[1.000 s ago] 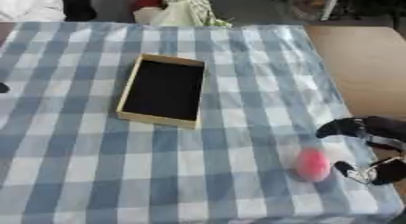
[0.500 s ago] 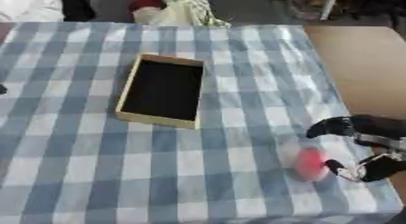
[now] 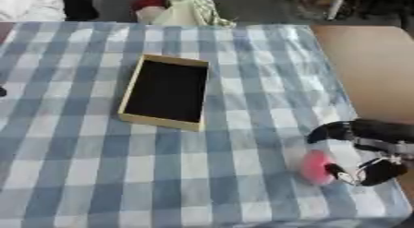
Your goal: Pick up objects on the table and place them in the box.
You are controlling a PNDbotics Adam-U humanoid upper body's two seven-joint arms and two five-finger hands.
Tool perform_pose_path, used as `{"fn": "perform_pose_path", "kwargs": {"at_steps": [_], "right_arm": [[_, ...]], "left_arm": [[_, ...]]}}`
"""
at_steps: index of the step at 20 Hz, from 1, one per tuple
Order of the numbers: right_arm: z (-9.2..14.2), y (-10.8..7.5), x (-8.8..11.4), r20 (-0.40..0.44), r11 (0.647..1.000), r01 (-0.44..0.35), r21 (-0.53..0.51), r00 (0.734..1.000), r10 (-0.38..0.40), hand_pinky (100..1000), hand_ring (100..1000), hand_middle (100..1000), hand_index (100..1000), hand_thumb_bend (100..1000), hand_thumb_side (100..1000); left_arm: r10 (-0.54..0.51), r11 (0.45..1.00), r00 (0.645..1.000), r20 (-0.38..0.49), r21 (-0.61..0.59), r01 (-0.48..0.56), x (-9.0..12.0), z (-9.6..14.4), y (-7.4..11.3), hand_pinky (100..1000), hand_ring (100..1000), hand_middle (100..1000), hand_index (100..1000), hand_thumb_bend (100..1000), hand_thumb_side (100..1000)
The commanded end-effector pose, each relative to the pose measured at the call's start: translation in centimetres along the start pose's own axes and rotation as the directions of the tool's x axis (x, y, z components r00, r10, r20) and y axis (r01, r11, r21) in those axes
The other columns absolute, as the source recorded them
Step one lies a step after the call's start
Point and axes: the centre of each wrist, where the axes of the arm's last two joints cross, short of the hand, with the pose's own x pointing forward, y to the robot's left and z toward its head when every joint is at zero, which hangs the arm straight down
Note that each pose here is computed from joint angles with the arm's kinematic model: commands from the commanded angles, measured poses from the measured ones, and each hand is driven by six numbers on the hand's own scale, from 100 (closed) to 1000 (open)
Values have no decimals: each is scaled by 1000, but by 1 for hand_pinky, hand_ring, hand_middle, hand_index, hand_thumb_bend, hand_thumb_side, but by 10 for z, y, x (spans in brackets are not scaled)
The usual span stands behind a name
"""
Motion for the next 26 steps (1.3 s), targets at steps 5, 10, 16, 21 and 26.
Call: {"fn": "perform_pose_path", "kwargs": {"at_steps": [5,10,16,21,26], "right_arm": [[3,-7,-2,30,996,-37,84,999,35,873,873,852,896,104,408],[6,-10,-3,21,996,-51,79,999,49,867,843,755,837,104,390],[4,-11,-2,32,996,-52,73,998,50,832,759,625,750,100,333],[4,-11,-2,38,997,-46,66,998,44,805,675,554,704,100,225],[5,-12,-3,25,999,-37,22,999,36,765,566,428,598,100,163]], "left_arm": [[-13,1000,1000,17,-25,14,6,-5,1,675,851,719,734,100,600],[-11,1000,1000,16,-27,12,6,-5,0,675,851,719,733,100,600],[-12,1000,1000,21,-28,13,6,-6,1,675,852,719,734,100,600],[-11,1000,1000,22,-28,11,6,-6,0,675,852,718,733,100,600],[-12,1000,1000,18,-25,12,6,-5,1,674,852,718,733,100,600]]}}
